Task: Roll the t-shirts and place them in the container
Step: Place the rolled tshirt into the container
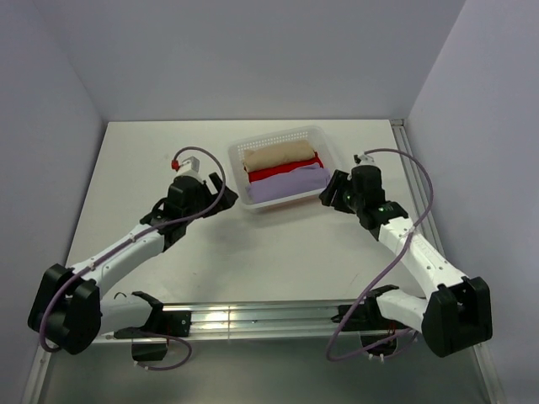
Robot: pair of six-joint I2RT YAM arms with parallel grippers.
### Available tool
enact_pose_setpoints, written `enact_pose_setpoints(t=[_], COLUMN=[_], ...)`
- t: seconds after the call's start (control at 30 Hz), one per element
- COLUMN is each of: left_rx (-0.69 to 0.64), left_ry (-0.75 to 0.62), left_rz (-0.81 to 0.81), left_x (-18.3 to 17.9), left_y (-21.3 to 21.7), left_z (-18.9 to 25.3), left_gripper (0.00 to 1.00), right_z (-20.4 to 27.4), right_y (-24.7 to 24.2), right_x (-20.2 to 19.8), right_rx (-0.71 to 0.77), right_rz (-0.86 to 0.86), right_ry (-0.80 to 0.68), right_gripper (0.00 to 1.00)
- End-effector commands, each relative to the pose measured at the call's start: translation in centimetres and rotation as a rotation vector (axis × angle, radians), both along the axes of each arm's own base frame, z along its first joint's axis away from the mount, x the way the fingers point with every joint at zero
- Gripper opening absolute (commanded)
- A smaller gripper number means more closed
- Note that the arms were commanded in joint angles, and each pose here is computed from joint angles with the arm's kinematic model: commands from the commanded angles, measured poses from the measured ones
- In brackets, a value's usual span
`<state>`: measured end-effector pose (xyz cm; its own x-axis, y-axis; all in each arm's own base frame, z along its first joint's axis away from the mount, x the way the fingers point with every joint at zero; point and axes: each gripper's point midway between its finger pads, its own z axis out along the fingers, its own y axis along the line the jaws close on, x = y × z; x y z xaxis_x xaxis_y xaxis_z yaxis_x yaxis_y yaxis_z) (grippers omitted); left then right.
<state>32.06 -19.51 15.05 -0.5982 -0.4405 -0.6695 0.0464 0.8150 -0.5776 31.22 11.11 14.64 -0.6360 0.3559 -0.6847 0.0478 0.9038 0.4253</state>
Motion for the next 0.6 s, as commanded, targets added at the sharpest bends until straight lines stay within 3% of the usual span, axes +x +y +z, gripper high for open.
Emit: enact_pose_setpoints(t=[0.0, 0.1, 0.3, 0.43, 0.5, 0.57], left_rx=[-0.082, -0.081, -0.035, -0.03, -0.039, -0.06], left_ry=[0.005, 0.02, 0.066, 0.089, 0.109, 0.09], left_rz=[-0.014, -0.01, 0.011, 0.049, 0.053, 0.053], left_x=[0.1, 0.6, 3.9, 7.8, 10.3, 12.8], left_y=[-1.6, -1.9, -2.7, -2.3, -2.3, -3.0], left_z=[-0.4, -1.7, -4.4, -6.3, -7.1, -6.0], left_gripper=[0.9, 0.86, 0.62, 0.46, 0.4, 0.38], right_z=[-1.0, -2.7, -4.4, -6.5, -5.1, -4.8], right_y=[0.7, 2.2, 5.9, 8.1, 8.9, 9.2], right_x=[0.8, 1.2, 3.8, 6.7, 8.9, 11.3], right_rx=[0.023, 0.047, 0.006, 0.009, 0.014, 0.009], right_rz=[0.005, 0.048, 0.069, 0.075, 0.066, 0.037], right_ry=[-0.035, -0.017, 0.014, 0.082, 0.046, 0.04], right_gripper=[0.58, 0.54, 0.54, 0.53, 0.53, 0.53])
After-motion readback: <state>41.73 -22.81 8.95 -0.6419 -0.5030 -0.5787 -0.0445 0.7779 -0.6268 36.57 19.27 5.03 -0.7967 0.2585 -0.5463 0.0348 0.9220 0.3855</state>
